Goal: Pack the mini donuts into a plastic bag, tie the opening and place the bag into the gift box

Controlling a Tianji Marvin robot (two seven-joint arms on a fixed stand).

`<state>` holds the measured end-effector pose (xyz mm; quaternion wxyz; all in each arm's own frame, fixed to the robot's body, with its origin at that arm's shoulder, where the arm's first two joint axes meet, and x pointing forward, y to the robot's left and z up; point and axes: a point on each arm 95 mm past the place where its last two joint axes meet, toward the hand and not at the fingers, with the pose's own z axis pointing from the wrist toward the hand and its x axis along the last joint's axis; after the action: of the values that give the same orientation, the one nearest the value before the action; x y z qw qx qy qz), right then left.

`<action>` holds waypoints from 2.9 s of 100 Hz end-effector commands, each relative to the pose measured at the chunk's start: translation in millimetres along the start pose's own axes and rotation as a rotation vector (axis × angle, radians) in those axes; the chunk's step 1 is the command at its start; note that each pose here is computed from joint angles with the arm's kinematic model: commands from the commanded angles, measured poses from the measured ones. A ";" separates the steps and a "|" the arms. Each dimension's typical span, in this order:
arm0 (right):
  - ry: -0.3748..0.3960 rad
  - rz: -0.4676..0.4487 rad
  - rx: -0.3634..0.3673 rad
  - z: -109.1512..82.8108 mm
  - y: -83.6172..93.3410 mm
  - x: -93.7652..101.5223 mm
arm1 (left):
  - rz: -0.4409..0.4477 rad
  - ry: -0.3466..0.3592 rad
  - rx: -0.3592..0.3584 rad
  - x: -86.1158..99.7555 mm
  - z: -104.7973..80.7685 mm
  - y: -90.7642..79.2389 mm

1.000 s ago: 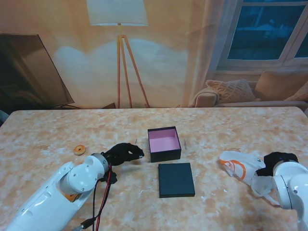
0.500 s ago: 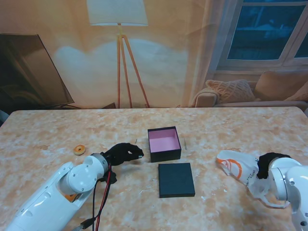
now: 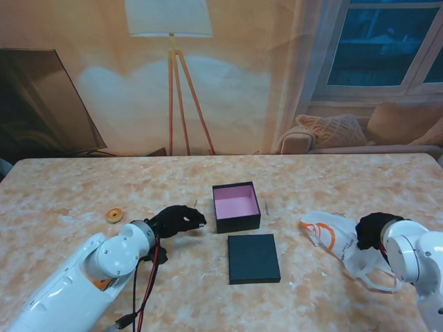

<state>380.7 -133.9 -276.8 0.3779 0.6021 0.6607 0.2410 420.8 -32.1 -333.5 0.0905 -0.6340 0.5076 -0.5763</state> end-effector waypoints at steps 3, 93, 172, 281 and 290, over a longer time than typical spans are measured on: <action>0.021 0.020 0.009 4.8 1.3 5.0 | 0.001 0.007 -0.012 2.5 -0.7 1.5; 0.269 -0.229 -0.139 -2.1 14.3 11.2 | 0.001 0.007 -0.001 1.1 -2.0 -0.3; 0.333 -0.302 -0.066 20.7 9.1 19.2 | 0.000 0.006 -0.004 1.3 -1.6 0.1; 0.316 -0.360 -0.036 47.4 0.4 28.8 | 0.001 0.006 -0.006 0.8 -1.3 -0.2; 0.317 -0.352 -0.035 49.8 -0.6 30.4 | 0.002 0.006 -0.005 0.7 -1.5 -0.4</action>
<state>422.2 -112.4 -306.6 0.3239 0.4197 0.8006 0.2791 420.9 -29.8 -332.9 0.0929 -0.6334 0.5060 -0.5780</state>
